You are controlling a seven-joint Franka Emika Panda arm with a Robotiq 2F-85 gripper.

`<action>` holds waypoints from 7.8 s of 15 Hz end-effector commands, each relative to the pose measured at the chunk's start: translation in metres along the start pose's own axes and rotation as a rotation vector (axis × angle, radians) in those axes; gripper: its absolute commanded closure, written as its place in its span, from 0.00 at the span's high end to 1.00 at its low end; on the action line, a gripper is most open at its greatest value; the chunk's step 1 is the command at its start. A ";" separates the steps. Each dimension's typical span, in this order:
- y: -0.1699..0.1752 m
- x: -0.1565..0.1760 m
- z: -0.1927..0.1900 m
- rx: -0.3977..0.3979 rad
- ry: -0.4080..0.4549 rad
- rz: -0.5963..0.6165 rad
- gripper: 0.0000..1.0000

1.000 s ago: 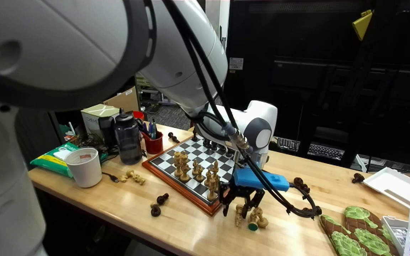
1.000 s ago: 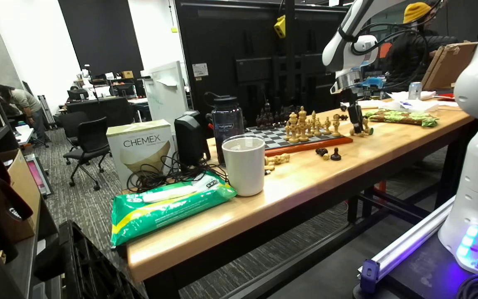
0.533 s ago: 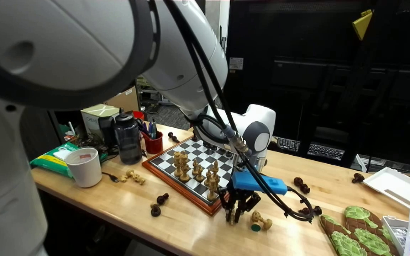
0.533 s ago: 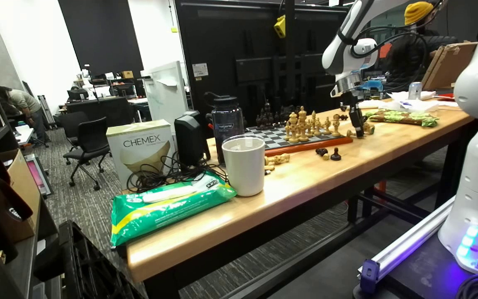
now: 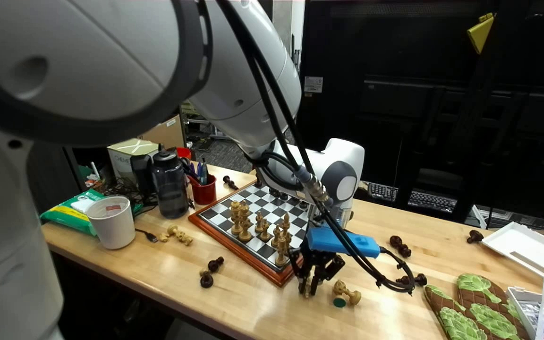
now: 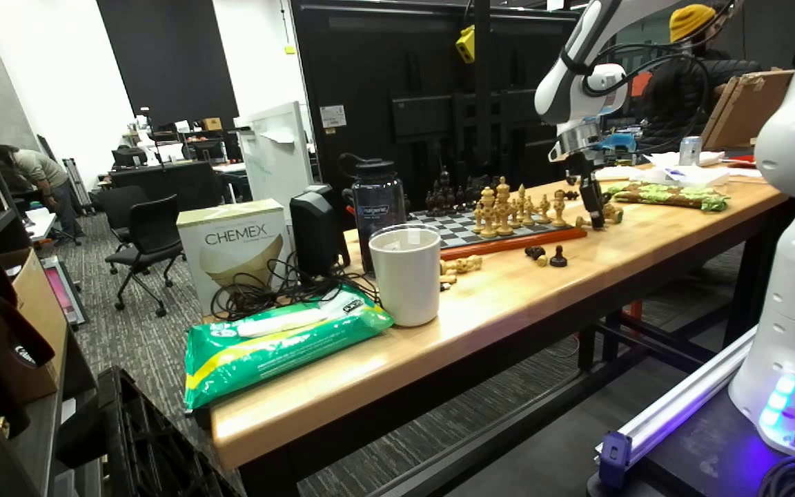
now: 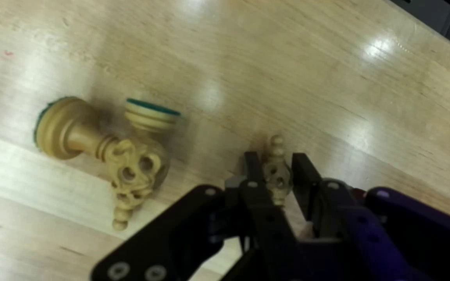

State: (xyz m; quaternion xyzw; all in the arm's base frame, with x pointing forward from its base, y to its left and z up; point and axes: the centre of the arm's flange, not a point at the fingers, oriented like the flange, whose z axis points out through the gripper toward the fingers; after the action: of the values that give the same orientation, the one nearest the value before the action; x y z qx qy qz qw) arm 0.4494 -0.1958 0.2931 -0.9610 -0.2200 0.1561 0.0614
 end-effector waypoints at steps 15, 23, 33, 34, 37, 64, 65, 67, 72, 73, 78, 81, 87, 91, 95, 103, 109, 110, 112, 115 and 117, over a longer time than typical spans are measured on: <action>-0.056 -0.006 -0.072 -0.171 -0.065 -0.020 0.06; -0.116 0.012 -0.128 -0.278 -0.133 -0.128 0.06; -0.161 0.069 -0.194 -0.400 -0.244 -0.377 0.06; -0.162 0.073 -0.197 -0.401 -0.255 -0.402 0.06; -0.162 0.089 -0.198 -0.375 -0.278 -0.482 0.06; -0.164 0.134 -0.181 -0.238 -0.129 -0.815 0.24; -0.164 0.134 -0.181 -0.237 -0.128 -0.813 0.24; -0.164 0.134 -0.181 -0.238 -0.128 -0.814 0.24; -0.166 0.151 -0.175 -0.250 -0.150 -0.848 0.06; -0.167 0.156 -0.172 -0.251 -0.157 -0.859 0.06; -0.176 0.191 -0.157 -0.256 -0.198 -0.915 0.06; -0.181 0.208 -0.156 -0.292 -0.212 -0.947 0.06; -0.184 0.231 -0.161 -0.313 -0.223 -0.992 0.06; -0.183 0.241 -0.159 -0.299 -0.219 -1.020 0.06; -0.181 0.248 -0.156 -0.285 -0.226 -1.039 0.06; -0.173 0.247 -0.152 -0.260 -0.205 -1.048 0.06; -0.176 0.243 -0.145 -0.264 -0.133 -1.070 0.06; -0.177 0.243 -0.143 -0.270 -0.123 -1.077 0.06; -0.177 0.242 -0.139 -0.278 -0.093 -1.083 0.06; -0.178 0.241 -0.125 -0.277 -0.081 -1.095 0.06; -0.178 0.240 -0.115 -0.267 -0.085 -1.096 0.06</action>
State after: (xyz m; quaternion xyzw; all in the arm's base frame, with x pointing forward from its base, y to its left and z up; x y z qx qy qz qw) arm 0.6403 0.0667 0.3742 -0.7068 -0.6965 0.1235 -0.0036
